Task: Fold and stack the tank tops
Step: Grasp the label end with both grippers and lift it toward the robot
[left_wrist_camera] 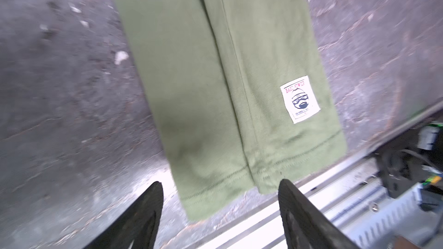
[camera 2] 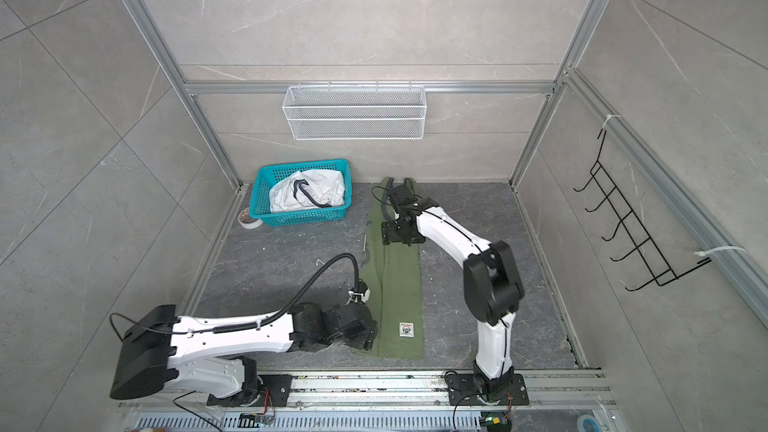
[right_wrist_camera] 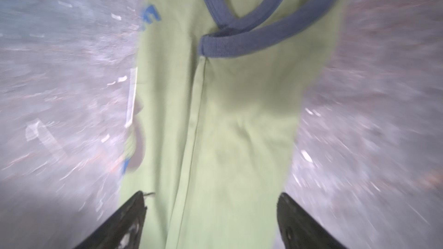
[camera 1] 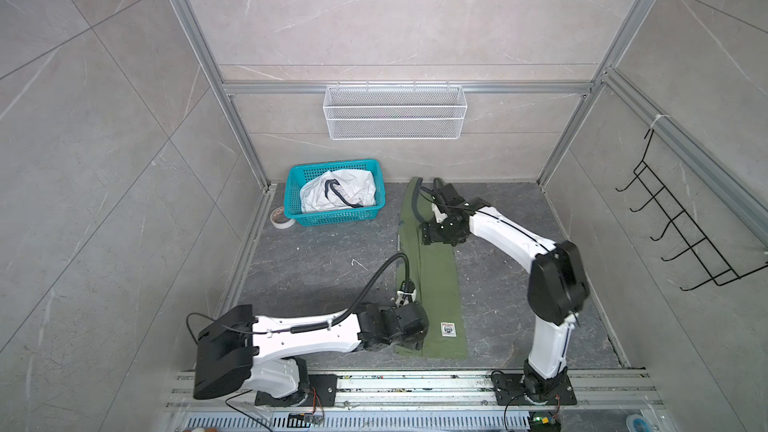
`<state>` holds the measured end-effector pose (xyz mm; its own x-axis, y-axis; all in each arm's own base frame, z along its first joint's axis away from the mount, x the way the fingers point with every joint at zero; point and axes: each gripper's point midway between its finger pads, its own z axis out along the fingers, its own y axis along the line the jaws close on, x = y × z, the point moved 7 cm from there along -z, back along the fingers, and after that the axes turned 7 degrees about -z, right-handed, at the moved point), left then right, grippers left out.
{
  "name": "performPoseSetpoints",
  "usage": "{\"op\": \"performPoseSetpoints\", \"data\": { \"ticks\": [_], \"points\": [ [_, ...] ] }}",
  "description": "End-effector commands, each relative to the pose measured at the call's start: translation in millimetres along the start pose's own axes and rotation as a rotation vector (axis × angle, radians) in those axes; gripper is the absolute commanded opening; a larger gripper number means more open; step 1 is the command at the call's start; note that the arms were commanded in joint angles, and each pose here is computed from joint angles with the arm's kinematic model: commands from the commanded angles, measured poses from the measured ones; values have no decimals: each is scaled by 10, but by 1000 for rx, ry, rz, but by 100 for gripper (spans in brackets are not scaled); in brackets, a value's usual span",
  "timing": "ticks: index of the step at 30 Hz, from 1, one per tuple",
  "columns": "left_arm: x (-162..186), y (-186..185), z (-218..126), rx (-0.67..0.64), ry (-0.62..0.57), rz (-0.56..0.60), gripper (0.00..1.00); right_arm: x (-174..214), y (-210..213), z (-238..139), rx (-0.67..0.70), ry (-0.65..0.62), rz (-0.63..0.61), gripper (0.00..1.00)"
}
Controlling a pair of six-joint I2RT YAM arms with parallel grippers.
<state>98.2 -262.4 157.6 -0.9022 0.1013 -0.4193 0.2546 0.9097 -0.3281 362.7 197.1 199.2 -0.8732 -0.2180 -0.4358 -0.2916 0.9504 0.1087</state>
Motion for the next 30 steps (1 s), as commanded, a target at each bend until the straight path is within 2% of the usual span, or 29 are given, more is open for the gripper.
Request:
{"op": "performPoseSetpoints", "data": {
  "ticks": [1,8,16,21,30],
  "points": [
    [5,241,-73,-43,-26,-56,78,369,-52,-247,-34,-15,34,86],
    [167,513,53,67,54,-184,73,1479,-129,-553,-177,32,154,83],
    [311,452,269,153,174,-239,62,2387,-182,-674,-296,130,322,75],
    [369,415,366,159,228,-246,56,2742,-178,-524,-340,229,390,63],
    [420,358,431,165,284,-240,48,3037,-143,-344,-415,277,467,55]
  ]
}}
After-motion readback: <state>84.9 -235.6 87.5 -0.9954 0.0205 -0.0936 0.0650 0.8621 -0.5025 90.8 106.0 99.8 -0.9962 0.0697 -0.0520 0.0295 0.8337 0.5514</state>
